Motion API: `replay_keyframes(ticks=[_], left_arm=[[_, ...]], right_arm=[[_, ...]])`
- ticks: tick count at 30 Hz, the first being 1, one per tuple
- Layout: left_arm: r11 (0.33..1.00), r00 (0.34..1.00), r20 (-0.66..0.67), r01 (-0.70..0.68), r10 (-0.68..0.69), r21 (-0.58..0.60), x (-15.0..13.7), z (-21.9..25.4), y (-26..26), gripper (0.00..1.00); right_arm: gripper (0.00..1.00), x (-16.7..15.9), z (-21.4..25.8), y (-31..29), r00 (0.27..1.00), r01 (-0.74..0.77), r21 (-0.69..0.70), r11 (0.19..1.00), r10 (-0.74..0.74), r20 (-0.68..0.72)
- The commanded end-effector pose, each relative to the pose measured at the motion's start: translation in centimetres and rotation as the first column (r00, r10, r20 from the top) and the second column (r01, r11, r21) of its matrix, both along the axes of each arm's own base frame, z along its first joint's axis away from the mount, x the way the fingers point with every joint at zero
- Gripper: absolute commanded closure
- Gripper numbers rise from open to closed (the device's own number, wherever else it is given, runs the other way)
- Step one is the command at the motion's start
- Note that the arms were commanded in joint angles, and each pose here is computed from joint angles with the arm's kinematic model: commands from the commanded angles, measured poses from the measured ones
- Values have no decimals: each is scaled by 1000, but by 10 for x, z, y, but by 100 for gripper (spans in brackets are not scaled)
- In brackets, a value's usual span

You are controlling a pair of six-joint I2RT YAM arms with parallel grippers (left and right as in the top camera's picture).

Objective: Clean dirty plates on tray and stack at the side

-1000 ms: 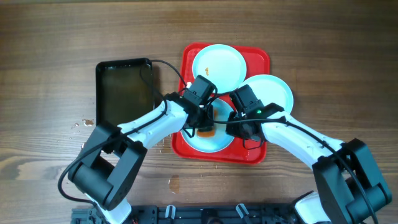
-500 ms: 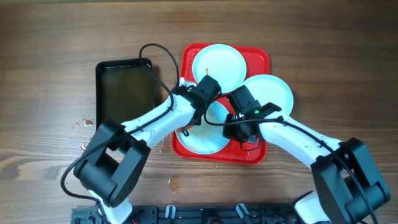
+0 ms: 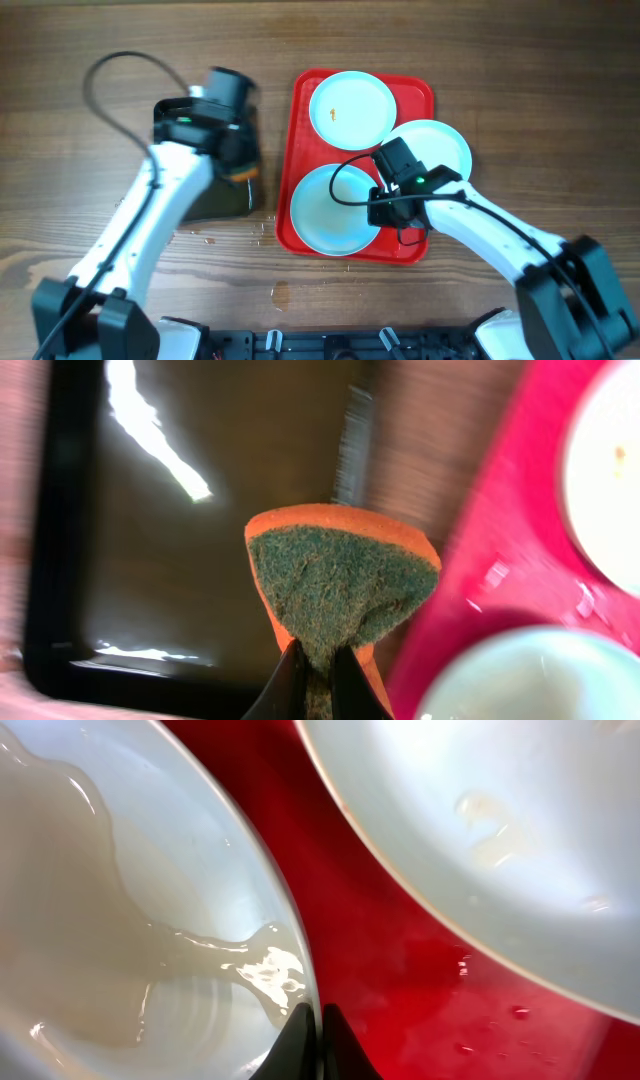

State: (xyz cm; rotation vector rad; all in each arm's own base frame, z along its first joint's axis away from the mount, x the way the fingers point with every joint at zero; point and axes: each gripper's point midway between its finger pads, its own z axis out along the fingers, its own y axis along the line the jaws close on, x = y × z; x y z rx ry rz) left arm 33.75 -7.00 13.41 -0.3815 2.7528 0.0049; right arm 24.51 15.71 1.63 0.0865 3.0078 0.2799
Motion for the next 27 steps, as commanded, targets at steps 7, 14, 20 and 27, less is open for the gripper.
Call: replay_keyframes(ticks=[7, 14, 20, 27], left_arm=[[985, 984, -71, -167, 164, -32, -19, -62, 82, 96], [987, 986, -68, -156, 154, -23, -26, -84, 86, 66], [988, 987, -69, -146, 143, -55, -25, -83, 80, 39], [981, 994, -25, -108, 105, -161, -29, -55, 62, 24]], right_arm=[[96, 35, 100, -29, 897, -60, -170, 984, 128, 423], [96, 38, 157, -45, 744, 8, -418, 909, 274, 610], [96, 31, 184, -27, 614, -11, -613, 790, 489, 619], [96, 10, 209, -2, 484, 27, -708, 706, 611, 627]])
